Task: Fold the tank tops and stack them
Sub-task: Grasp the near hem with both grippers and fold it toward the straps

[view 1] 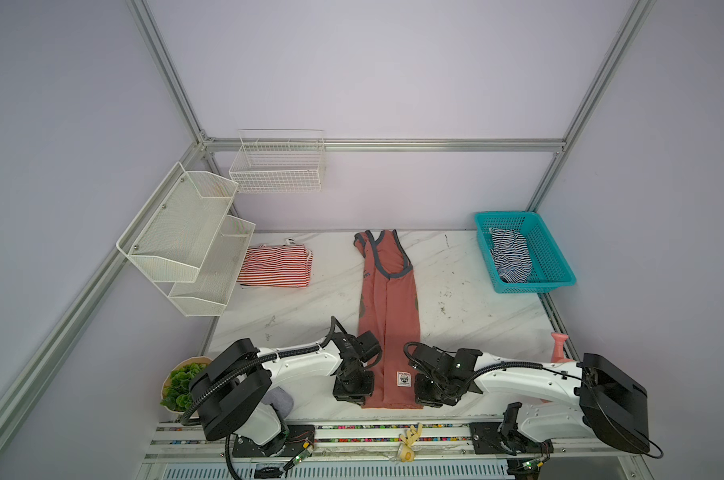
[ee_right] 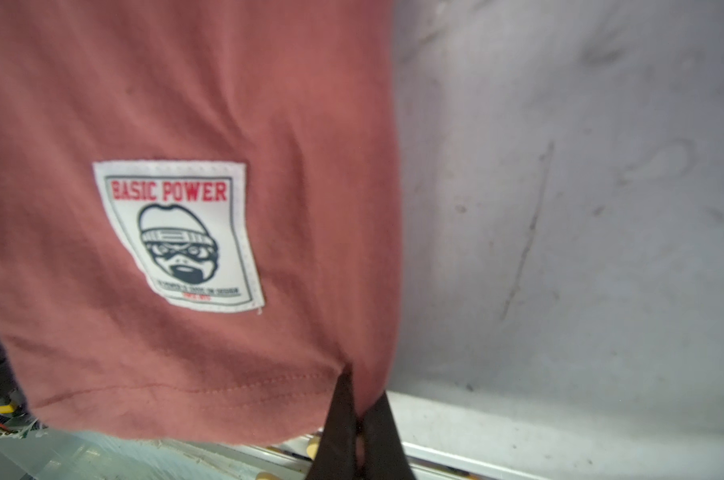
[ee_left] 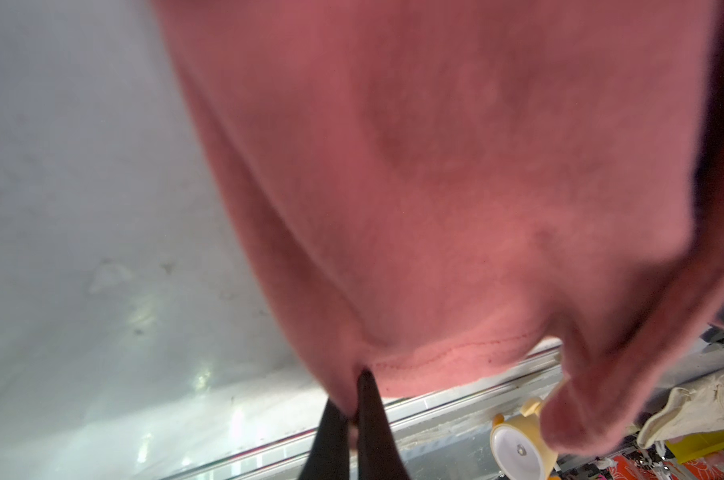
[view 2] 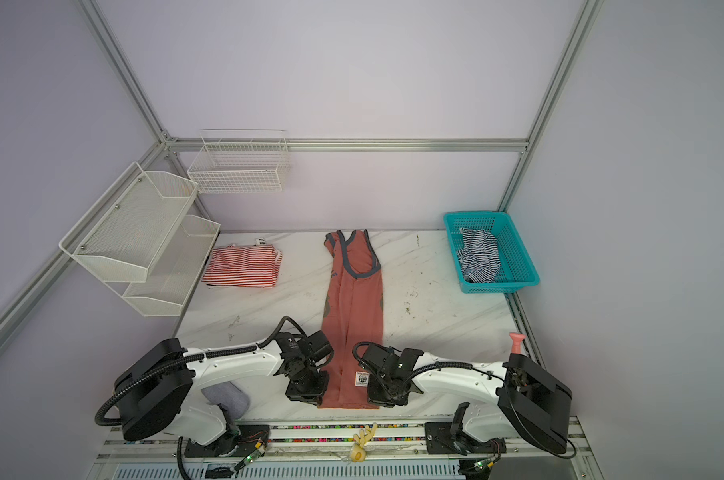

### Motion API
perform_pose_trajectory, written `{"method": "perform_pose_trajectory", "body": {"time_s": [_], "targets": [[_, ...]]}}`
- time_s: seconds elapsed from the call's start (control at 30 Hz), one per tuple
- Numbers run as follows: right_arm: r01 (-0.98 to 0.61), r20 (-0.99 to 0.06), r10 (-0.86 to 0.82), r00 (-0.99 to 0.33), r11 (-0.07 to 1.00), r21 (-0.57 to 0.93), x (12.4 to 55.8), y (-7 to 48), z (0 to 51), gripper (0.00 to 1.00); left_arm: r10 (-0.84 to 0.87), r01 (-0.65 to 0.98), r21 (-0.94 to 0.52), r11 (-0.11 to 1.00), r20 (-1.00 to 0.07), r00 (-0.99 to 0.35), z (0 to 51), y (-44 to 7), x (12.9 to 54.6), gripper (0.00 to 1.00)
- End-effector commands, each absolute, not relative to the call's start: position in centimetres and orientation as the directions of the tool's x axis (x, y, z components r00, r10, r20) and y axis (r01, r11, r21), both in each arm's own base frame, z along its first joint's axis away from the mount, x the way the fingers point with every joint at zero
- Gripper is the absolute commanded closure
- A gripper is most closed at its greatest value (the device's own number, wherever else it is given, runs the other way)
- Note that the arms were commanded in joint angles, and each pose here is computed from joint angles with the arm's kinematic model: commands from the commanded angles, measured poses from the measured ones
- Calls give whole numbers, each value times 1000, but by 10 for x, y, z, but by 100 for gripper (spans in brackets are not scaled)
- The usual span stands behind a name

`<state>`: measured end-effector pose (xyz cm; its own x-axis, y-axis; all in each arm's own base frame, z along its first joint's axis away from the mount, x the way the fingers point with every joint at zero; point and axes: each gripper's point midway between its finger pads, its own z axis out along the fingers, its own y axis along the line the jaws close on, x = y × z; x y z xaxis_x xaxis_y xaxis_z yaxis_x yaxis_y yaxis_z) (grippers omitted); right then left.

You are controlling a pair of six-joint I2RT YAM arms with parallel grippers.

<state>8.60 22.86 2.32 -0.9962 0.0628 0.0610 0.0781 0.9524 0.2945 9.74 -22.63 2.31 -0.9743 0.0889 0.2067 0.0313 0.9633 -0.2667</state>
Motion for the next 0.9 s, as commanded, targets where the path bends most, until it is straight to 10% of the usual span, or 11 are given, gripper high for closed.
{"method": "perform_pose_trajectory", "body": {"time_s": [0.0,0.87], "targets": [[102,47,93,-995,958,269,84,223,25,100,65,11,-249,968,208,-976,19,-214,89,100],[86,-241,186,-953,925,371,196,222,125,100,-32,26,-319,948,-177,-984,138,-214,214,100]]}}
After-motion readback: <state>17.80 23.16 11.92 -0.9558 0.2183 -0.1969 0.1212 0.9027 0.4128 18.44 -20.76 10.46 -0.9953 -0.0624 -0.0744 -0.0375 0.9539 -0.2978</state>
